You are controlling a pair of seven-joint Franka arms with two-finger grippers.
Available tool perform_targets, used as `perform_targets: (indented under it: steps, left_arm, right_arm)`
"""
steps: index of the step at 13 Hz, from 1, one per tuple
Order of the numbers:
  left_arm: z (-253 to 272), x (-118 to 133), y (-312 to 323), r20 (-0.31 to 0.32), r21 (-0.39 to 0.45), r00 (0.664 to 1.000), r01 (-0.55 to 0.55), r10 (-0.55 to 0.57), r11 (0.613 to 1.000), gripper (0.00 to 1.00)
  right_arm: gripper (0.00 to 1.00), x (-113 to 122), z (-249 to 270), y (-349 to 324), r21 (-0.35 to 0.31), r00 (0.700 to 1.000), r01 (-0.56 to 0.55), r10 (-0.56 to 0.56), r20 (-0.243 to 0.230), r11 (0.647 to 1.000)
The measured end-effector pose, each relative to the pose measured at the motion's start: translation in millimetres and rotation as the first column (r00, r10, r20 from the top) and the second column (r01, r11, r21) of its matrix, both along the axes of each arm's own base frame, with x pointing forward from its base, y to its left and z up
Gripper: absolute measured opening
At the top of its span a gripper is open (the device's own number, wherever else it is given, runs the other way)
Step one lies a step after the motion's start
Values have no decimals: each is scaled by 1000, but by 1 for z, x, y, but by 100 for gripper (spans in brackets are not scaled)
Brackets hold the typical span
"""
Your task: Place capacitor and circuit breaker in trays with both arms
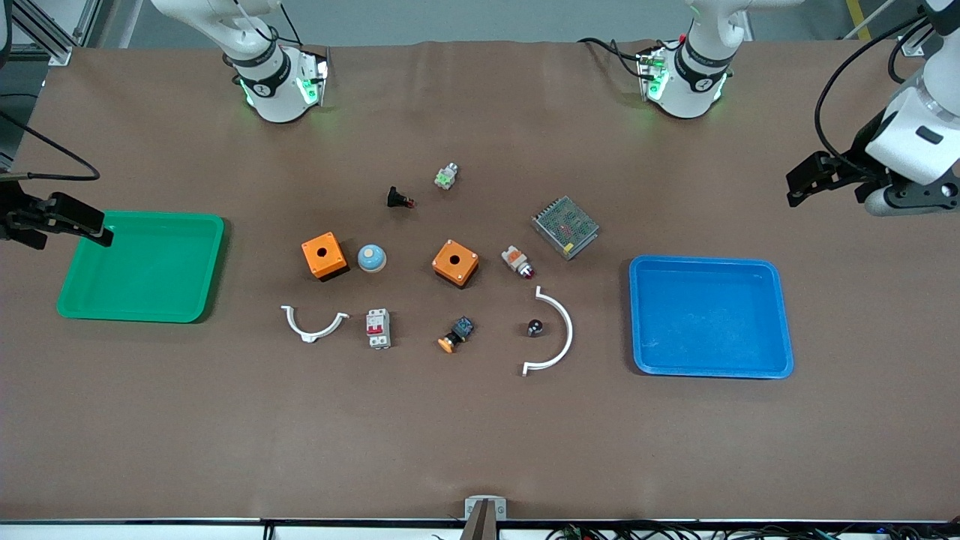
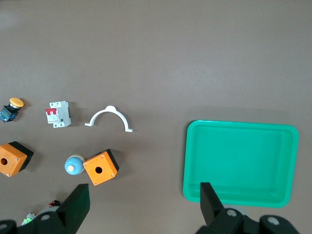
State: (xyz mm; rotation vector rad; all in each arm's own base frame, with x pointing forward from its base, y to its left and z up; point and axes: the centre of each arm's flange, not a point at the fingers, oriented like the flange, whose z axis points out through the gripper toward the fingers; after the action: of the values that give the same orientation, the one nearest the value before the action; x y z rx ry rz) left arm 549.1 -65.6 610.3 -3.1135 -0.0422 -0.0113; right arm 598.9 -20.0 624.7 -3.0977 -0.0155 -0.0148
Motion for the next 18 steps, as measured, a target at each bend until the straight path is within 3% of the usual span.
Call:
perform_targets:
  steps: [5,8,11,14,18]
  left_arm:
    - [-60,38,-52,-74,-15,994,79,-80,997,100]
    - [-106,58,-108,-87,-24,994,61,-63,998,100]
    - [-158,67,-169,-75,-34,997,-16,14,999,100]
    - [-221,75,-221,-50,-59,993,-107,104,993,100]
    - [-307,71,-297,-6,-130,967,-253,254,959,96]
  right_arm:
    - [100,-3,1,-4,1,1000,10,-10,-13,1000]
    - [100,-4,2,0,2,1000,2,-2,-16,1000]
    - [100,0,-14,28,4,999,-35,35,-21,999]
    - [100,14,-71,82,1,998,-56,56,-10,998]
    - [100,26,-145,158,-11,990,-137,137,-46,990]
